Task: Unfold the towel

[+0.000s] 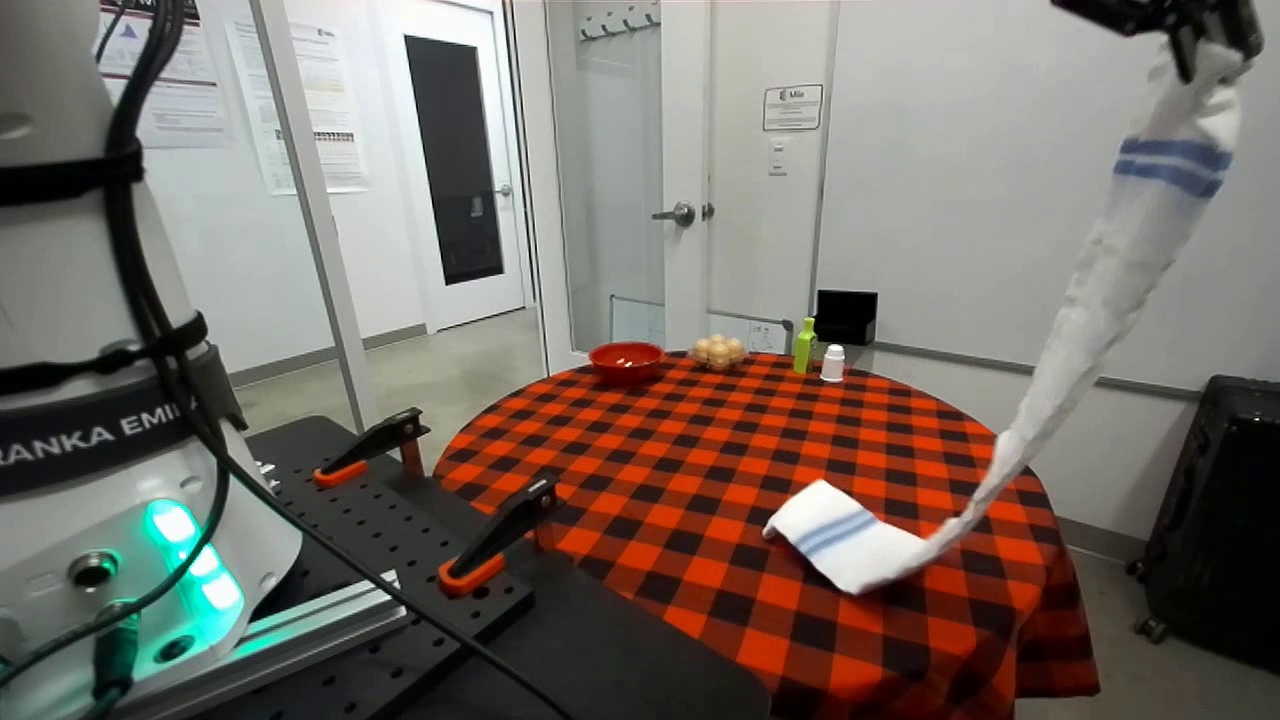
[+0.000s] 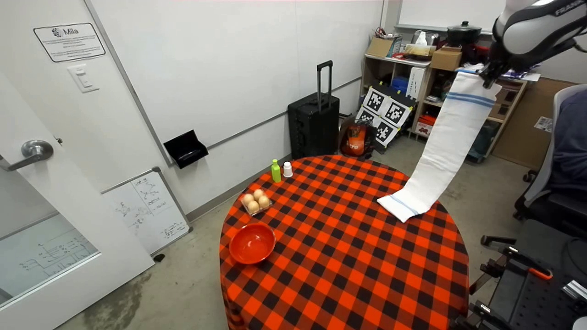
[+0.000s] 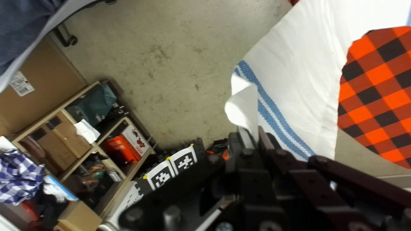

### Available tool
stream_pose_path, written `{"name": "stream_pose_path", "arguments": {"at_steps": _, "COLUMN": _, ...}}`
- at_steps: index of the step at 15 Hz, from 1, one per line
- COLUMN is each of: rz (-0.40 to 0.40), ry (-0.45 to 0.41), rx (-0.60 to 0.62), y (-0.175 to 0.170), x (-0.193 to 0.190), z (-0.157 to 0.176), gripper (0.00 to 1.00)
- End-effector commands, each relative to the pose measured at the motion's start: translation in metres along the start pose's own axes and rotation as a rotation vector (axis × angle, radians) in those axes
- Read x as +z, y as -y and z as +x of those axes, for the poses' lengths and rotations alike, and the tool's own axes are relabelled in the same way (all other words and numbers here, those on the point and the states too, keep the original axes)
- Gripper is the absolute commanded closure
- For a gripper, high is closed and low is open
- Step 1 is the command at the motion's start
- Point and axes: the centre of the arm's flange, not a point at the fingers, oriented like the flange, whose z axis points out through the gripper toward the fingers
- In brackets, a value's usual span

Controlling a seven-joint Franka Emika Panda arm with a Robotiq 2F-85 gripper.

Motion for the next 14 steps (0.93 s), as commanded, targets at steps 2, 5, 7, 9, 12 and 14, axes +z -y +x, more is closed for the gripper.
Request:
{"name": "stream_pose_path", "arguments": {"at_steps": 2, "rz": -0.083, "ry": -0.038, "rx": 0.096, "y": -0.071, "x": -0.069, "z": -0.020, "gripper": 0.99}}
{"name": "stream_pose_path", "arguments": {"at_steps": 5, "rz": -0.119, "ry": -0.054, "rx": 0.141, "y": -0.105, "x": -0.099, "z": -0.025, "gripper": 0.99}}
{"name": "stream_pose_path", "arguments": {"at_steps": 7, "rz": -0.124, "ry": -0.065, "rx": 0.159, "y": -0.116, "x": -0.114, "z": -0.028, "gripper": 0.99}}
{"name": "stream_pose_path", "arguments": {"at_steps": 9, "rz": -0.114, "ry": -0.073, "rx": 0.163, "y": -0.118, "x": -0.124, "z": -0.029, "gripper": 0.99}}
{"name": "stream_pose_path", "arguments": {"at_steps": 12, "rz": -0.119, "ry": -0.087, "rx": 0.145, "y": -0.115, "x": -0.131, "z": -0.028, "gripper": 0.99}}
{"name": "stream_pose_path", "arguments": {"at_steps": 14, "rz": -0.117, "ry": -0.093, "rx": 0.119, "y": -0.112, "x": -0.132, "z": -0.026, "gripper": 0.99}}
